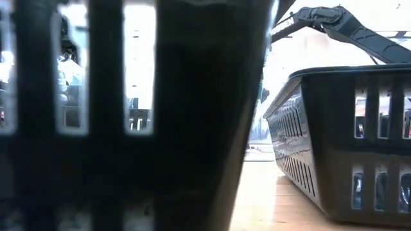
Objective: Stack baskets by color
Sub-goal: Stack the right transparent bin on top of the left transparent bin
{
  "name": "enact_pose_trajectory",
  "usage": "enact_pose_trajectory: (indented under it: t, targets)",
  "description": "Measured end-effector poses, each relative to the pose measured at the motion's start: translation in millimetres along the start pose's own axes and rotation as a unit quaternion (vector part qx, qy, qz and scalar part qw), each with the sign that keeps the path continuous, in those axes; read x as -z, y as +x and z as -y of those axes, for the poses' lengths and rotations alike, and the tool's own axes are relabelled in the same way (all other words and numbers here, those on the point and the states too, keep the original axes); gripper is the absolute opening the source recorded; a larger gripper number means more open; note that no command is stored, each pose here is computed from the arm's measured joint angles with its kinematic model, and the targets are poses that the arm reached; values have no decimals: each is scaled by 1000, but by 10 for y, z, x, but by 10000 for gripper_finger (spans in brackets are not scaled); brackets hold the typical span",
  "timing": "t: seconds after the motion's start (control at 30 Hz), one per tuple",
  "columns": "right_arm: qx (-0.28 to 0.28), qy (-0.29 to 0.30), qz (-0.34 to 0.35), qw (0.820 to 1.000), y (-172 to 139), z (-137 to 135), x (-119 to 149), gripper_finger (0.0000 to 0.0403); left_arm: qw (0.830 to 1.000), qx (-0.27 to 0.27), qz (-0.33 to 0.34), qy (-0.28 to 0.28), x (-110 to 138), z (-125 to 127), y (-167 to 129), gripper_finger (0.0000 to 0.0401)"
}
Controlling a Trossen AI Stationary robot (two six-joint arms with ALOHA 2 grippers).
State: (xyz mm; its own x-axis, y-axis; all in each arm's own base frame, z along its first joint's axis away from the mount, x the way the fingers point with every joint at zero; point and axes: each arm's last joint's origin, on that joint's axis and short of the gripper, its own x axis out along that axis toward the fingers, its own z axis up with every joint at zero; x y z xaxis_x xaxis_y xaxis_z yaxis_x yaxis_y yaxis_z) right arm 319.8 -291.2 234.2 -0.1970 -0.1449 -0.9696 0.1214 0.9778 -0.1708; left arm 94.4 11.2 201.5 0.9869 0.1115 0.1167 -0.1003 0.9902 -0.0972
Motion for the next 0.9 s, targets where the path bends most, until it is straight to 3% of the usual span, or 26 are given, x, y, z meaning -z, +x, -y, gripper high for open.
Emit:
enact_pose_trajectory:
  t: [0.1, 0.33, 0.9]
  targets:
    - [-12, 8, -21, 1000, -195, -94, 63, 5, 1000, 0, 0, 0, 0, 0, 0, 28]
    - [50, -18, 27, 998, -668, -340, 122, 2, 1000, 0, 0, 0, 0, 0, 0, 36]
    - [109, -51, 131, 984, -1502, -1079, 380, 0, 1000, 0, 0, 0, 0, 0, 0, 35]
